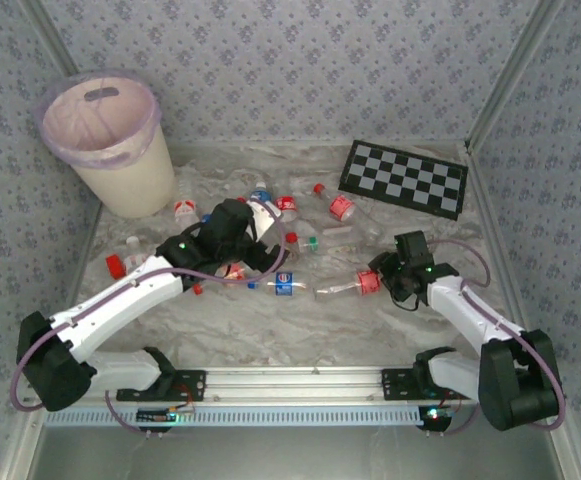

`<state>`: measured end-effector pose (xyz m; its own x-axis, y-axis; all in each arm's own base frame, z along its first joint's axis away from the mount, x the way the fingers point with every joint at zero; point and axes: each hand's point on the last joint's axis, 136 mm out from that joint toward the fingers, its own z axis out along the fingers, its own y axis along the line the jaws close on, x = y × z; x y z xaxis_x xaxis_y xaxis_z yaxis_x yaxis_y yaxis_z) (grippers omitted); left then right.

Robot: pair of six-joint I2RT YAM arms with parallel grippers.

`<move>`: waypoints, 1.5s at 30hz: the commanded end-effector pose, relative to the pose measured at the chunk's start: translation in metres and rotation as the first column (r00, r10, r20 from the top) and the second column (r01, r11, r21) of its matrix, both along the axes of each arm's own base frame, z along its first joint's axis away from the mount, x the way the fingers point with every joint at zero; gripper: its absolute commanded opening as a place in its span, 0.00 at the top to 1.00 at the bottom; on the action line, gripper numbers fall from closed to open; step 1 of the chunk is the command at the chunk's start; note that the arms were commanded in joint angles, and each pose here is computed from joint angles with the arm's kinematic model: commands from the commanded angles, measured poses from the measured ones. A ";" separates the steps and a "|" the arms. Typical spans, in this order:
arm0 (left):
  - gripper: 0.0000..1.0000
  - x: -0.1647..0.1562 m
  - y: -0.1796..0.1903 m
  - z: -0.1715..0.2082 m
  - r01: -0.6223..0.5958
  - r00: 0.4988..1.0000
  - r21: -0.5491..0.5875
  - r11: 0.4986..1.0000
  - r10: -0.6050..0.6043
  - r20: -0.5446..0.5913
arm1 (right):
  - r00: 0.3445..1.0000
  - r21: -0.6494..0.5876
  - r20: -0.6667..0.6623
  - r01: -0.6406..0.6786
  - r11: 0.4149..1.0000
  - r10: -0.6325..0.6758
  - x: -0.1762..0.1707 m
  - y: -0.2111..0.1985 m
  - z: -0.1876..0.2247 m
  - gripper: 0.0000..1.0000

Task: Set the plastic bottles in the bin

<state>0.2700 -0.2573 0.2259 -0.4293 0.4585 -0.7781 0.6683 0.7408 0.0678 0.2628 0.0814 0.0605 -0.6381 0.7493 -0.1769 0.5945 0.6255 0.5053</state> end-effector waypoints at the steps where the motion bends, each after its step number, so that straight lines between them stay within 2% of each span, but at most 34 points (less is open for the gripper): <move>1: 0.00 -0.008 -0.015 0.020 0.023 0.999 -0.113 0.993 -0.028 -0.037 | 0.998 -0.035 0.059 -0.026 0.999 0.028 0.003 -0.002 0.019 0.51; 3: 0.00 -0.008 -0.021 0.027 0.027 0.998 -0.152 0.988 -0.034 -0.044 | 0.995 -0.040 0.087 -0.034 0.999 0.037 0.004 -0.002 0.030 0.58; 5: 0.00 -0.005 -0.025 0.032 0.016 0.998 -0.181 0.983 -0.026 -0.051 | 0.990 -0.055 0.124 -0.059 0.997 0.065 0.007 -0.001 0.045 0.62; 9: 0.00 -0.010 -0.048 0.037 0.066 0.990 -0.273 0.960 -0.097 -0.100 | 0.943 -0.118 0.228 -0.219 0.969 0.241 0.021 0.015 0.082 0.62; 12: 0.00 -0.021 -0.072 0.039 0.142 0.963 -0.350 0.926 -0.211 -0.167 | 0.847 -0.178 0.300 -0.402 0.898 0.439 0.028 0.044 0.108 0.62; 15: 0.00 -0.033 -0.090 0.039 0.209 0.924 -0.406 0.890 -0.316 -0.216 | 0.749 -0.231 0.329 -0.526 0.819 0.574 0.031 0.068 0.128 0.62; 20: 0.00 -0.037 -0.103 0.037 0.232 0.905 -0.440 0.867 -0.359 -0.229 | 0.614 -0.315 0.333 -0.643 0.698 0.715 0.034 0.100 0.146 0.62; 24: 0.00 -0.042 -0.113 0.020 0.252 0.888 -0.397 0.883 -0.374 -0.269 | 0.561 -0.338 0.361 -0.666 0.665 0.745 0.039 0.116 0.160 0.62; 27: 0.00 -0.043 -0.117 0.013 0.251 0.881 -0.384 0.889 -0.374 -0.290 | 0.551 -0.341 0.374 -0.666 0.663 0.746 0.044 0.121 0.168 0.62; 30: 0.00 -0.035 -0.115 0.002 0.225 0.891 -0.333 0.916 -0.332 -0.310 | 0.540 -0.349 0.387 -0.665 0.661 0.747 0.048 0.123 0.174 0.62; 33: 0.06 -0.031 -0.116 -0.005 0.219 0.893 -0.317 0.923 -0.320 -0.316 | 0.534 -0.355 0.402 -0.658 0.665 0.743 0.050 0.124 0.178 0.62; 37: 0.20 -0.029 -0.117 -0.005 0.208 0.897 -0.314 0.926 -0.309 -0.317 | 0.530 -0.348 0.421 -0.655 0.670 0.736 0.050 0.126 0.185 0.62; 45: 0.31 -0.026 -0.119 -0.007 0.213 0.900 -0.310 0.927 -0.310 -0.308 | 0.526 -0.355 0.439 -0.643 0.678 0.729 0.055 0.125 0.192 0.62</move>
